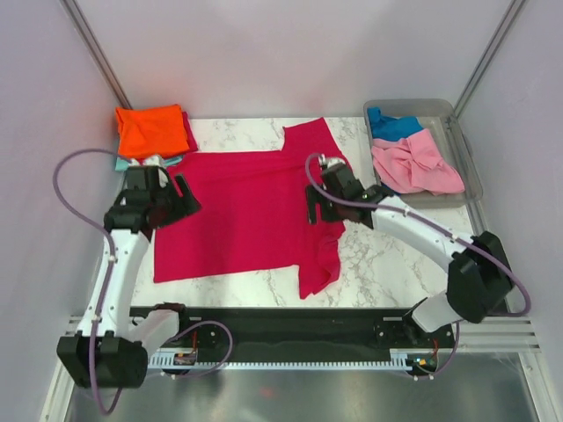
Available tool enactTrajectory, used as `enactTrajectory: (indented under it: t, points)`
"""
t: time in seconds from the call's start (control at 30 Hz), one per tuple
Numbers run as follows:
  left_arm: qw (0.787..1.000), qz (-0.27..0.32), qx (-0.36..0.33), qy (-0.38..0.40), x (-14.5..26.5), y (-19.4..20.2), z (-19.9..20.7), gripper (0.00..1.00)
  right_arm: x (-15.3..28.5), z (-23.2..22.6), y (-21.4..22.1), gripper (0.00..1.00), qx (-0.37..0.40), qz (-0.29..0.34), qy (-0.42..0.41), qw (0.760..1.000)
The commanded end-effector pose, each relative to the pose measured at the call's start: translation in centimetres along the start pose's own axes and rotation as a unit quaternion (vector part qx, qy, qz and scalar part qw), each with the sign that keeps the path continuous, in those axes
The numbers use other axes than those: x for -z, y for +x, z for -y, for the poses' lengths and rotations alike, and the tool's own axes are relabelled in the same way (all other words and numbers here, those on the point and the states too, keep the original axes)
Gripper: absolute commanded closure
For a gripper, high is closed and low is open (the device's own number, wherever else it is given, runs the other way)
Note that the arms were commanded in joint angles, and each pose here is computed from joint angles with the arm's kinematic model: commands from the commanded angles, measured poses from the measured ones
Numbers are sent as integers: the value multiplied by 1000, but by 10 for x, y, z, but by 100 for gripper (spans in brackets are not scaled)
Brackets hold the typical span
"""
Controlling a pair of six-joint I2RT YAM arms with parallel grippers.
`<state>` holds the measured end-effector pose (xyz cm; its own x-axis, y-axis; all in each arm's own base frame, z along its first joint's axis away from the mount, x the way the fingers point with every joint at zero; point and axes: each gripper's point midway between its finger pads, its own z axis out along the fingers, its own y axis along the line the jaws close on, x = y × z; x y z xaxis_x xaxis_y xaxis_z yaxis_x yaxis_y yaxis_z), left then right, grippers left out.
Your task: Fold and stack the t-shirts
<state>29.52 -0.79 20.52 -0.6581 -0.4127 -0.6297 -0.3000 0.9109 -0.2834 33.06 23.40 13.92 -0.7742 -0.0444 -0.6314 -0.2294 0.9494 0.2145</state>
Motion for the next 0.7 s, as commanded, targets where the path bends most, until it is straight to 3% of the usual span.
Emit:
enactTrajectory:
  t: [0.0, 0.2, 0.4, 0.67]
  points:
    - [995, -71, -13, 73, -3, 73, 18, 23, 10, 17, 75, 15, -23, -52, 51, 997]
    - [985, -57, -15, 162, 31, 104, 39, 17, 43, 5, 147, 23, -19, -82, 64, 994]
    - [980, -46, -22, 191, 35, 104, 47, 16, 54, -4, 175, 28, -23, -90, 69, 993]
    - [977, -35, -30, 207, 42, 104, 51, 16, 44, 8, 193, 45, -9, -100, 114, 988]
